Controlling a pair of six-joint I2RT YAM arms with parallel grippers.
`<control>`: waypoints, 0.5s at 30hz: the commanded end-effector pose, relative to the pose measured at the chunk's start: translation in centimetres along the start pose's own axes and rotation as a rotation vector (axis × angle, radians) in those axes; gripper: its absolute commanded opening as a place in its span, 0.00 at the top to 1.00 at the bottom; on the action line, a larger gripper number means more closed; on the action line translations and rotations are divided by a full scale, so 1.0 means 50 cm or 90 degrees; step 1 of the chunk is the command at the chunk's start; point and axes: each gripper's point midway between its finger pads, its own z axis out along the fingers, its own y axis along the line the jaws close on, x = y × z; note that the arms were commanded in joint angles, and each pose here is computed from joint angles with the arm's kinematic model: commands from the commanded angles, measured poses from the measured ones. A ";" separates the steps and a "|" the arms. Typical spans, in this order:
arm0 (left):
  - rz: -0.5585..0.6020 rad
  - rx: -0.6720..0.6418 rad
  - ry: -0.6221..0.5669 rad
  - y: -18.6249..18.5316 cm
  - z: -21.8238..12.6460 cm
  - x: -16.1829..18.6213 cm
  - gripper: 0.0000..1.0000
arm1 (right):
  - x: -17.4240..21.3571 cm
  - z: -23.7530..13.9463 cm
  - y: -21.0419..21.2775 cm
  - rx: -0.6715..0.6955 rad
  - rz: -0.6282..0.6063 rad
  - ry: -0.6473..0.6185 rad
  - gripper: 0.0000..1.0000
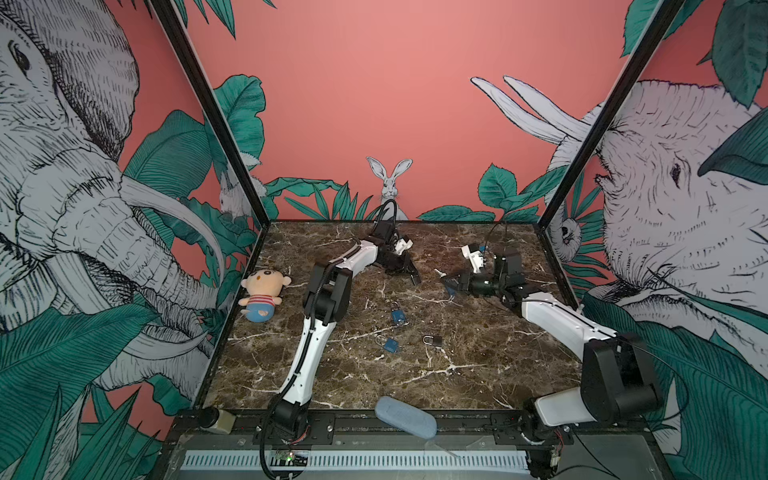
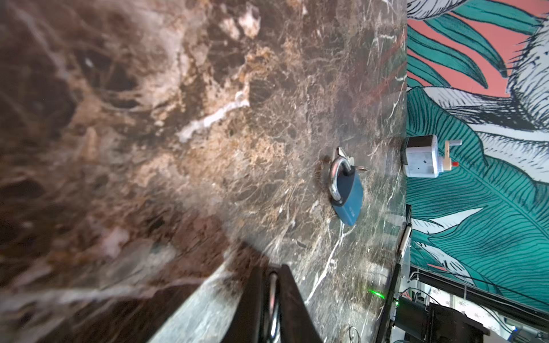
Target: Lock with the key
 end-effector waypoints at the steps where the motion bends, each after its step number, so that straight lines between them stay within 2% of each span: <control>1: -0.003 -0.007 0.001 0.002 -0.015 -0.004 0.72 | -0.040 -0.002 0.014 0.000 -0.027 -0.032 1.00; 8: -0.020 -0.010 -0.039 0.009 -0.050 -0.028 0.69 | -0.056 0.009 -0.035 0.090 -0.010 -0.056 1.00; 15: -0.040 -0.018 -0.133 0.010 -0.166 -0.063 0.67 | -0.062 0.060 -0.072 0.172 -0.020 -0.052 1.00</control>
